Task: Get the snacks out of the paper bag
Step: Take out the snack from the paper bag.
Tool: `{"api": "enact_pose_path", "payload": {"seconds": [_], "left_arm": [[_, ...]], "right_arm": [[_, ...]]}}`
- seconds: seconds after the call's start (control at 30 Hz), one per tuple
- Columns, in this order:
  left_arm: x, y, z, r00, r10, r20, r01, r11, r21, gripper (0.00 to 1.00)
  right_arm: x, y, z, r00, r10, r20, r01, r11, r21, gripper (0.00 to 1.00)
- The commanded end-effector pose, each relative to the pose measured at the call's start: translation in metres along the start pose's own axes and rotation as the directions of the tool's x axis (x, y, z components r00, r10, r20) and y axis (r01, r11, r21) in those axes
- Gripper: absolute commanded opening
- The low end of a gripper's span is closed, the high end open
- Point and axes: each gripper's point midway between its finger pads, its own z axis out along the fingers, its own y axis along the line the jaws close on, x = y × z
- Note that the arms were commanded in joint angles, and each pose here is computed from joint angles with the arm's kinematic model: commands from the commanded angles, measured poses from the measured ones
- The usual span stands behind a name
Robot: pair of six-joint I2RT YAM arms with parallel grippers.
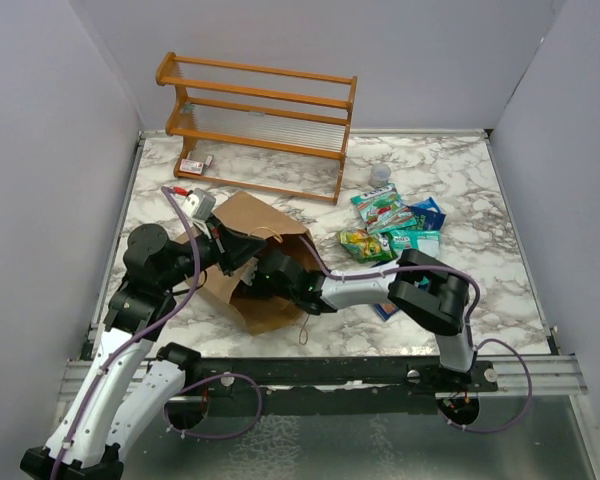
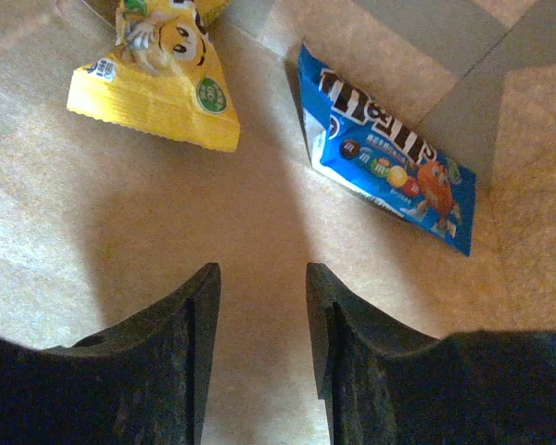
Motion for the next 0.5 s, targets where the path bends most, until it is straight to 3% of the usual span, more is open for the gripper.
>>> {"api": "enact_pose_path", "payload": {"seconds": [0.0,0.2,0.33,0.47], "left_arm": [[-0.020,-0.009,-0.002,0.998,0.039,0.053,-0.039,0.999,0.008,0.00],[-0.030,0.001,-0.011,0.994,0.084,0.076,-0.077,0.993,-0.094,0.00],[-0.035,0.008,-0.021,0.987,0.133,0.093,-0.117,0.979,-0.164,0.00],[-0.034,0.008,-0.026,0.983,0.158,0.098,-0.139,0.974,-0.177,0.00]], "right_arm": [[-0.005,-0.008,0.011,0.999,-0.042,0.015,0.041,0.998,0.054,0.43],[0.002,-0.009,0.000,0.969,-0.249,0.009,0.249,0.968,0.019,0.43],[-0.013,-0.006,-0.016,0.919,-0.383,0.096,0.387,0.922,-0.019,0.44],[-0.030,0.002,-0.030,0.843,-0.499,0.201,0.516,0.855,-0.040,0.54]]}}
